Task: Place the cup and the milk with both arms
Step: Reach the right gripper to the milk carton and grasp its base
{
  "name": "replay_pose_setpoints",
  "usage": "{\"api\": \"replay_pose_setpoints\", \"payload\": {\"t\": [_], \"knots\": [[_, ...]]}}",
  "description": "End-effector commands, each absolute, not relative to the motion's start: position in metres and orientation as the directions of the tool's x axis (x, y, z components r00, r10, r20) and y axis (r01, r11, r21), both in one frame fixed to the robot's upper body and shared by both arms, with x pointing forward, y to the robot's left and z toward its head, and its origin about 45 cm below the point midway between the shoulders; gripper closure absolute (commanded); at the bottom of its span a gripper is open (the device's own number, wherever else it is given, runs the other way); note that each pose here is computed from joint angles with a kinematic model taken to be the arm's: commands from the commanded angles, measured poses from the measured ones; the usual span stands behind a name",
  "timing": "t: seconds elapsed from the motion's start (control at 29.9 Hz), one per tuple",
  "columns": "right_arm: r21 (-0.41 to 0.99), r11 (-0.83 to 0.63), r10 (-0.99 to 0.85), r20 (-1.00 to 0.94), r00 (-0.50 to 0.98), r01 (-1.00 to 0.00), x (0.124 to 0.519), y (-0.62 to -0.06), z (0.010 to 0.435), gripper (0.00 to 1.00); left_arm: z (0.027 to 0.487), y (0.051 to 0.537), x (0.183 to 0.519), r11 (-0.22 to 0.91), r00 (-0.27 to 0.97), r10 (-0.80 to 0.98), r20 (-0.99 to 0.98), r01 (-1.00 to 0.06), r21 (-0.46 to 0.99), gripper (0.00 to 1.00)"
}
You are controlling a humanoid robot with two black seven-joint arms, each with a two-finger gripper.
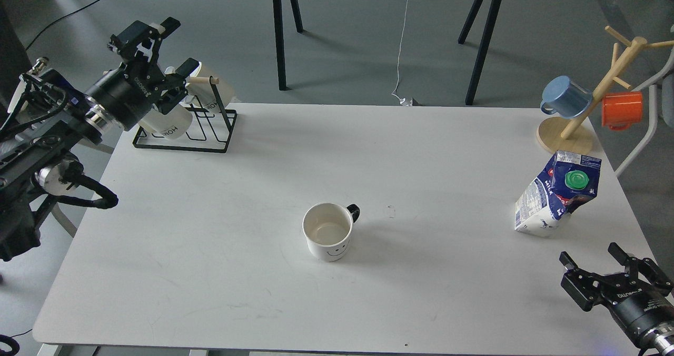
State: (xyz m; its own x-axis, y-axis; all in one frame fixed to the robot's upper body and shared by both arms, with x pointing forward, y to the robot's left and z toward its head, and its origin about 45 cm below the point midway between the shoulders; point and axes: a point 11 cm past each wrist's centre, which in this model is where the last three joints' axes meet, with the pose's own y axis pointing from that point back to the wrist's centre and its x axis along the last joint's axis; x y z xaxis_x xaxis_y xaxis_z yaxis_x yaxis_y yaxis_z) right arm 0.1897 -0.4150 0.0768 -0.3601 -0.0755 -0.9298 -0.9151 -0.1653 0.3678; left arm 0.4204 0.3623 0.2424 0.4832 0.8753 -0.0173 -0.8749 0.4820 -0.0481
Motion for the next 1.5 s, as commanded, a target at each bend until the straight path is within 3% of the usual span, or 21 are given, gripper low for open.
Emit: {"api": "replay_pose_setpoints", "payload": {"t": [0.0, 0.53, 1.24, 1.37, 1.47], "knots": [[0.344, -0.203, -0.07, -0.939, -0.337, -0.917, 0.2, -0.389, 0.066, 0.01, 0.238, 0.364, 0.418, 0.479, 0.48, 0.877, -0.02, -0.877, -0.039, 0.13], [0.267, -0.182, -0.087, -0.963, -0.255, -0.946, 0.246, -0.389, 0.078, 0.01, 0.224, 0.37, 0.409, 0.469, 0.469, 0.882, -0.033, -0.883, -0.006, 0.11], [0.26, -0.149, -0.039, -0.966, -0.257, -0.954, 0.273, -0.371, 0.06, 0.02, 0.217, 0.371, 0.405, 0.466, 0.466, 0.884, -0.039, -0.885, 0.007, 0.11], [0.248, -0.145, -0.035, -0.969, -0.246, -0.958, 0.277, -0.371, 0.063, 0.08, 0.216, 0.371, 0.405, 0.466, 0.465, 0.884, -0.04, -0.885, 0.009, 0.11], [0.245, -0.142, -0.033, -0.97, -0.243, -0.959, 0.278, -0.371, 0.064, 0.25, 0.216, 0.371, 0.405, 0.466, 0.465, 0.884, -0.04, -0.885, 0.009, 0.11]]}}
